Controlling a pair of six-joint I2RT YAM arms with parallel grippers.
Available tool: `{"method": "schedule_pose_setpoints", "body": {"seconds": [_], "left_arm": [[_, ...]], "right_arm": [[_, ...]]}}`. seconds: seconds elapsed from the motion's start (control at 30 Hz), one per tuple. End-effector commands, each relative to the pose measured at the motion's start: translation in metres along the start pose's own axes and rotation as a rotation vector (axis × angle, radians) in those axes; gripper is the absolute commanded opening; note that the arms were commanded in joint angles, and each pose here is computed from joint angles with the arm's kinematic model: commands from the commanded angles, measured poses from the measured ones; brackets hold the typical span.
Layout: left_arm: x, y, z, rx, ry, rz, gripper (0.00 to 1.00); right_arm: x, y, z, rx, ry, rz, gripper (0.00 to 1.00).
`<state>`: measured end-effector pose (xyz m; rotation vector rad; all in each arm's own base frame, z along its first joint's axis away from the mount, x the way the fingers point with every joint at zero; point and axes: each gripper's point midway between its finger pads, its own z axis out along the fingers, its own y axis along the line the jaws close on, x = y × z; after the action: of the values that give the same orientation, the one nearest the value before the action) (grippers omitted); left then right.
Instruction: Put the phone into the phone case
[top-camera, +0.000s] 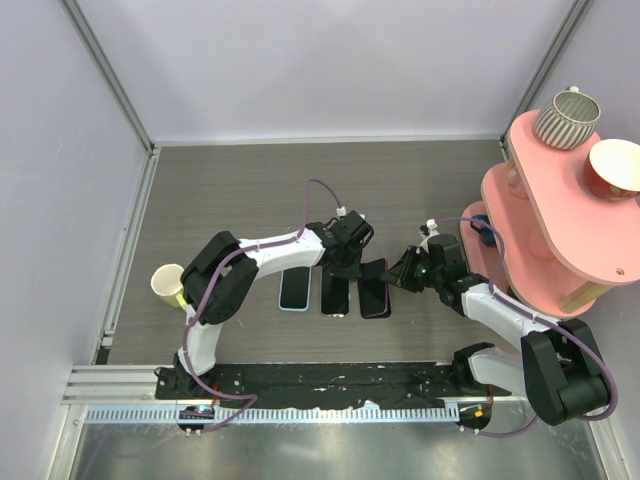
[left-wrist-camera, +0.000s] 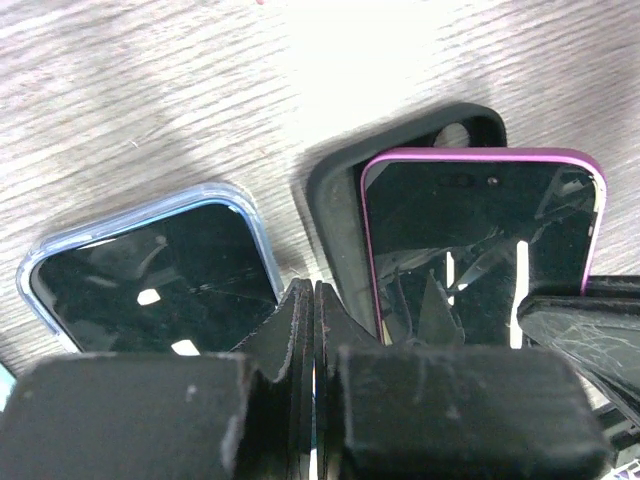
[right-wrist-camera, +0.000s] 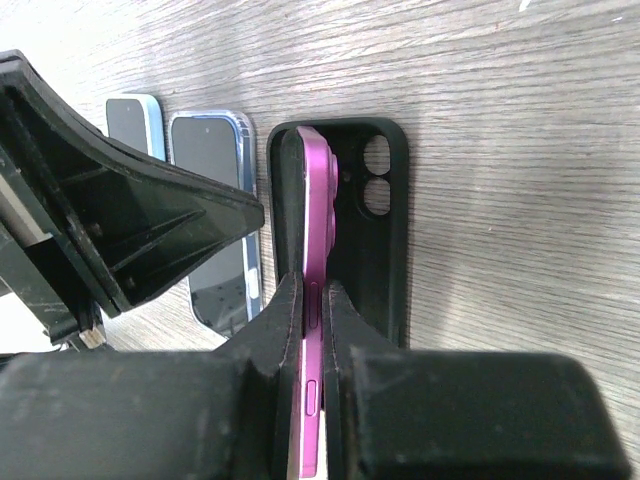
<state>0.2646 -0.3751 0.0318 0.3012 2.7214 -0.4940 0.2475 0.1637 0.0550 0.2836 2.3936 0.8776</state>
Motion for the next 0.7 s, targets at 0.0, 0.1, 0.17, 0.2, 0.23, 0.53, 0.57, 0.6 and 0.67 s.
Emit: {"method": "schedule_pose_setpoints", "body": {"seconds": [0.0,0.1,0.17,0.2,0.23,0.53,0.57,0.6,0.67], "left_arm": [[-0.006,0.016,-0.001,-0.078,-0.02,0.009,0.0],[-0.007,0.016,-0.002,-0.078,-0.028,0.013,0.0],[-0.01,0.007,-0.001,-0.032,-0.038,0.022,0.0],[-0.008,0.002,-0.001,-0.005,-0.029,0.022,0.0],[-0.009,-0.001,0.0,0.014,-0.033,0.023,0.0],[0.001,-0.008,0.016,0.044,0.029,0.007,0.0],[0.001,-0.008,0.017,0.046,0.029,0.006,0.0],[0.002,-0.009,0.018,0.049,0.032,0.004,0.0],[0.003,-0.01,0.018,0.053,0.037,0.002,0.0]], "right_arm": [[0.016,-0.035,-0.002,0.141,0.043,-0.031,0.01],[0.016,-0.035,-0.003,0.141,0.039,-0.031,0.01],[0.015,-0.033,-0.002,0.131,0.041,-0.033,0.01],[0.015,-0.031,-0.002,0.126,0.041,-0.031,0.01],[0.013,-0.029,-0.002,0.117,0.037,-0.035,0.01],[0.025,-0.024,0.003,0.061,0.103,-0.045,0.01],[0.027,-0.025,0.004,0.062,0.113,-0.042,0.01],[0.028,-0.024,0.005,0.053,0.12,-0.04,0.01],[0.032,-0.027,0.008,0.058,0.139,-0.03,0.01]]}}
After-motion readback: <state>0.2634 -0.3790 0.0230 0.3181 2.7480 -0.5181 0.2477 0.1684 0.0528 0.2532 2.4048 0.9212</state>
